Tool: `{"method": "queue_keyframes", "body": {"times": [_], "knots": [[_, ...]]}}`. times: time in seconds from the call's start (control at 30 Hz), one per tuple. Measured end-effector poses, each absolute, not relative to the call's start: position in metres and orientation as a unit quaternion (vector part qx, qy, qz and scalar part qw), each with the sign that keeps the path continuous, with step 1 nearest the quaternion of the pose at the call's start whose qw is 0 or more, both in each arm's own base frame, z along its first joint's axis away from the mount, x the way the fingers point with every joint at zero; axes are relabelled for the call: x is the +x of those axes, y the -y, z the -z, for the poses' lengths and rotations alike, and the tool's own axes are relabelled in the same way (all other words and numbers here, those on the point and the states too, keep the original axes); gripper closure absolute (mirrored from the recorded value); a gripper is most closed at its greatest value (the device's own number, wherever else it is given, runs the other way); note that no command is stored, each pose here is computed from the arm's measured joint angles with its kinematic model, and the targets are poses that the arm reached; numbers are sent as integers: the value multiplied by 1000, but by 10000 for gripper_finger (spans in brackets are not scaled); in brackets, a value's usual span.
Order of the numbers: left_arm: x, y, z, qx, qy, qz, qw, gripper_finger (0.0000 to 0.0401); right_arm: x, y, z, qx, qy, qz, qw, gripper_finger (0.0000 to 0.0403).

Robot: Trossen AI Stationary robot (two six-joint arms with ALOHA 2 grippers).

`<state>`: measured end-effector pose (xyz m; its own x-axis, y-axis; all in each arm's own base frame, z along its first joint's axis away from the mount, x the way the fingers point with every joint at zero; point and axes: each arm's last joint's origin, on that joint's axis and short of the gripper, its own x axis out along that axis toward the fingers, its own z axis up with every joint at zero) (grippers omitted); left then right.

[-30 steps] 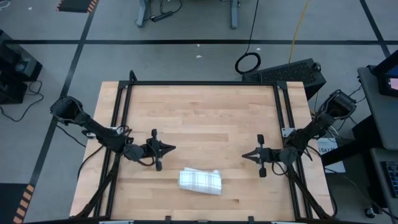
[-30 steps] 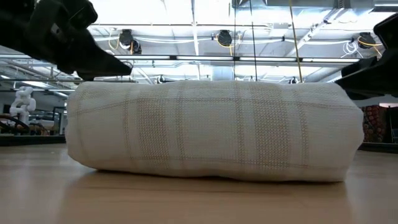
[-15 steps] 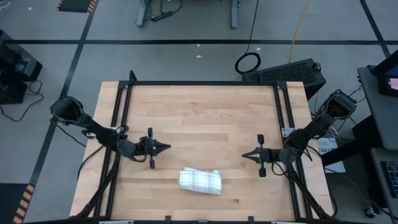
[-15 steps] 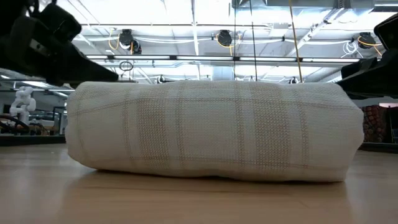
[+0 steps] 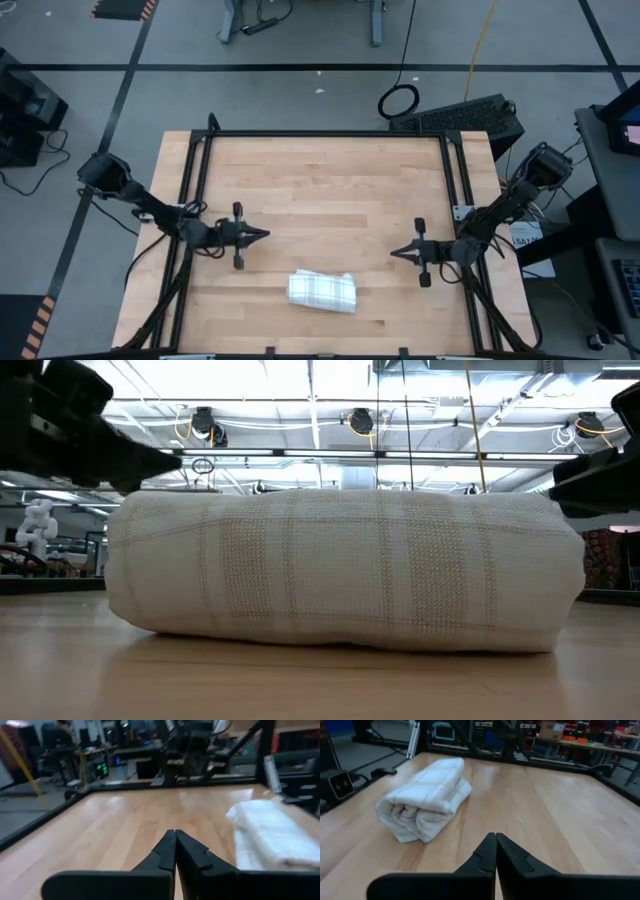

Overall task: Roll towel
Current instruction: Return to home position

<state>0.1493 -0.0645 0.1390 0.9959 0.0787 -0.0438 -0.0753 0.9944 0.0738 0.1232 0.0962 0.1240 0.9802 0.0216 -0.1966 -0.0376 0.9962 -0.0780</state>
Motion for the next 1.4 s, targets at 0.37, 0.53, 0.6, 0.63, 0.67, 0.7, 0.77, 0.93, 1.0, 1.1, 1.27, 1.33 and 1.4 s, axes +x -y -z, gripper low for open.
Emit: {"method": "queue_keyframes", "body": {"times": [0.37,0.53,0.6,0.63,0.67,0.7,0.77,0.93,1.0,1.1,1.27,1.33,1.4], "knots": [[140,61,-156,52,7,-11,999,391,110,-97,-143,-45,-58,-46,996,403],[135,58,-160,35,9,-11,999,391,103,-92,-147,-33,-58,-19,998,403],[133,57,-161,31,3,-11,999,391,100,-90,-148,-35,-56,-10,998,403],[132,56,-161,28,3,-11,1000,391,99,-90,-150,-33,-53,-8,998,403],[130,56,-162,26,4,-11,1000,391,98,-89,-151,-31,-50,-7,998,403],[129,55,-163,24,4,-11,1000,391,97,-89,-152,-29,-48,-9,998,403],[127,54,-164,20,4,-11,1000,391,95,-87,-152,-30,-49,-13,998,403],[120,50,-165,17,-2,-10,1000,391,89,-85,-153,-33,-53,-30,998,403],[118,49,-166,16,0,-10,1000,391,88,-84,-154,-35,-53,-51,997,403],[115,47,-167,14,2,-11,1000,391,85,-82,-157,-30,-45,-73,996,403],[111,45,-167,16,0,-10,1000,391,80,-77,-159,-32,-42,-82,995,403],[109,44,-167,16,-1,-9,1000,391,79,-74,-160,-28,-38,-82,996,403],[108,43,-167,18,-5,-8,1000,391,77,-72,-162,-24,-31,-91,995,403]]}}
